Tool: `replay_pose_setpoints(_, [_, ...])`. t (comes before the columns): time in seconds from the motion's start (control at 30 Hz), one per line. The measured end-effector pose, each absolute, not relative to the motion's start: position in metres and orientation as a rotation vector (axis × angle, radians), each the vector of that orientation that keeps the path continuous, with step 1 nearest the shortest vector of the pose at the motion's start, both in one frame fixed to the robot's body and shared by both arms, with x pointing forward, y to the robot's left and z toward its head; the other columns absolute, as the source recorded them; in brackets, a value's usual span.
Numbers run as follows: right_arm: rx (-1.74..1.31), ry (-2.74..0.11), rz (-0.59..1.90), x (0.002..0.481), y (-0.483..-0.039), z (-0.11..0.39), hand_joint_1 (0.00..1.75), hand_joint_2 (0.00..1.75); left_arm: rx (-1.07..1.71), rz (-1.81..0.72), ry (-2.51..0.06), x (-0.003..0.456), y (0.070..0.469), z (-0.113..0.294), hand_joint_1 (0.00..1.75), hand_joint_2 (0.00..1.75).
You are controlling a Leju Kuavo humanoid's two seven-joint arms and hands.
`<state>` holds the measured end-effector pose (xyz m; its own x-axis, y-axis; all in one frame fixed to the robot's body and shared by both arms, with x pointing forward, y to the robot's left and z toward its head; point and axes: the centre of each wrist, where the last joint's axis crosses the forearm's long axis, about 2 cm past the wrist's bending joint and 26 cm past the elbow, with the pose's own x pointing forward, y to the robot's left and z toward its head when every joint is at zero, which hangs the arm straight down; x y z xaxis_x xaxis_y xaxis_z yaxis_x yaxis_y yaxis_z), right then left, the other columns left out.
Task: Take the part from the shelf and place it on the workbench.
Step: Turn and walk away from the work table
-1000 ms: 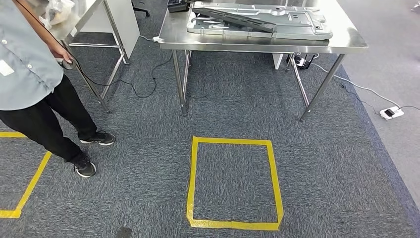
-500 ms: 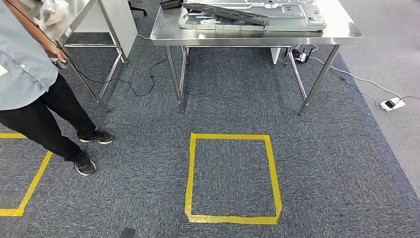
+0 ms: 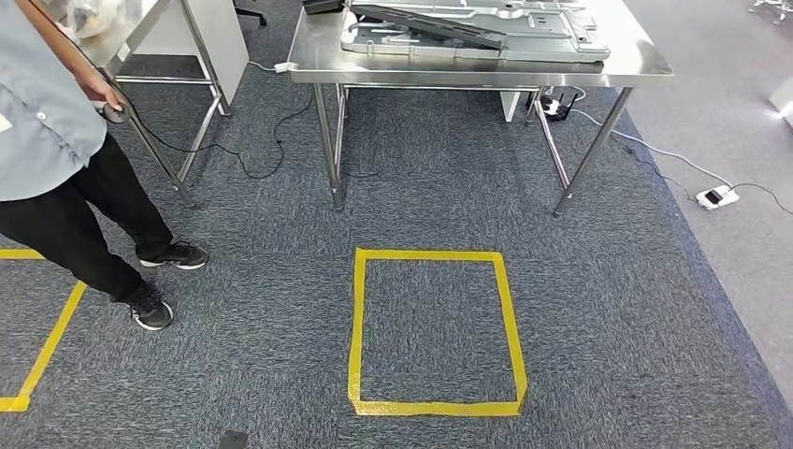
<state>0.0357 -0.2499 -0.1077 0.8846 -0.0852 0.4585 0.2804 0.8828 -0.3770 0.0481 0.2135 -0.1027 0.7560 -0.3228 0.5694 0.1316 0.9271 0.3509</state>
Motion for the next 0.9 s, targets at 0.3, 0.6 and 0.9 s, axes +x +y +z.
replay_pose_setpoints(0.3, [-0.434, -0.441, -0.188, 0.035, -0.247, -0.108, 0.00, 0.00, 0.297, -0.250, -0.673, 0.049, 0.212, -0.102, 0.00, 0.00])
replay_pose_setpoints(0.6, [-0.421, -0.418, -0.175, 0.034, -0.243, -0.107, 0.00, 0.00, 0.295, -0.253, -0.670, 0.047, 0.212, -0.103, 0.00, 0.00])
replay_pose_setpoints(0.9, [-0.408, -0.396, -0.163, 0.033, -0.238, -0.107, 0.00, 0.00, 0.288, -0.253, -0.671, 0.047, 0.212, -0.103, 0.00, 0.00])
